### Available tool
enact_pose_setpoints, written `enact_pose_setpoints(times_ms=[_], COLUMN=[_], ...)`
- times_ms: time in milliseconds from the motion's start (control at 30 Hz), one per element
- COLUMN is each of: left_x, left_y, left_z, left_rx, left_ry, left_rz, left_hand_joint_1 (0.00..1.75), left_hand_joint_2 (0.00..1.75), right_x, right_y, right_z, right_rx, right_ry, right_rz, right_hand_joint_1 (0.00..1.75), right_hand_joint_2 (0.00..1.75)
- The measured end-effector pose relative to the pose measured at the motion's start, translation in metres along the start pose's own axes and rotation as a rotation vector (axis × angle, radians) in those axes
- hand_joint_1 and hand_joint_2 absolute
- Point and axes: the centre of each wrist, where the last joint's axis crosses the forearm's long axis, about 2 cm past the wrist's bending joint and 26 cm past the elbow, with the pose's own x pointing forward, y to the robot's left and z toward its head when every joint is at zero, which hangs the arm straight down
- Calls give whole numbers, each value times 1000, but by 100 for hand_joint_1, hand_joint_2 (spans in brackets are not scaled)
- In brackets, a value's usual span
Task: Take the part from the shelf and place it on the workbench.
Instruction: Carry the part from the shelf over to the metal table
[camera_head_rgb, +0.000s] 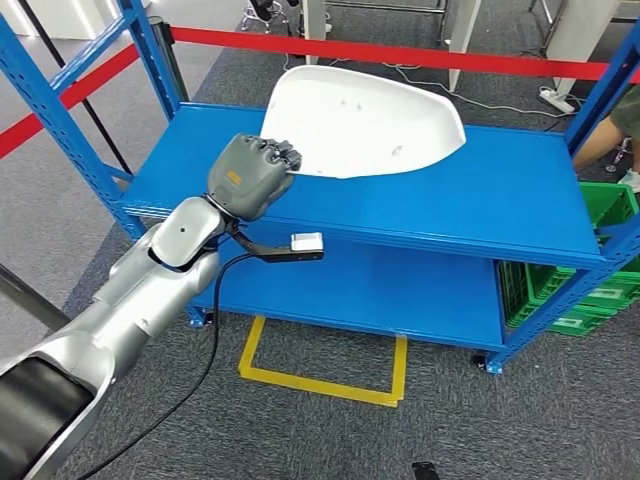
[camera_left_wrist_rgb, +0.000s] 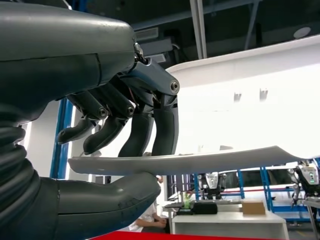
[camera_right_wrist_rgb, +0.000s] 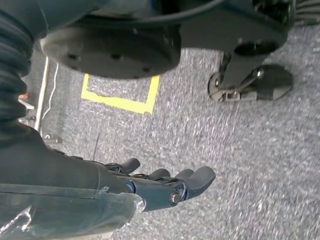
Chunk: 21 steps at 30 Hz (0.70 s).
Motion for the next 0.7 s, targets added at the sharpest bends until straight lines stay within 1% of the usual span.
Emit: enact_pose_setpoints(times_ms=[200,400,700], left_x=[-5,-8,-8], left_y=[-1,2,1], left_z=[4,2,4], left_rx=[-8,-1,-6], left_ry=[4,3,1], left_rz=[-3,-11,-6], left_hand_joint_1=[175,175,175], left_hand_joint_2=[175,175,175], right_x=[0,3,6], right_y=[0,0,0], right_z=[0,0,0], right_rx=[-1,-1,-2], right_ry=[-2,-9,-15], right_rz=[2,3,5], right_hand_joint_1=[0,0,0], right_hand_joint_2=[175,175,175])
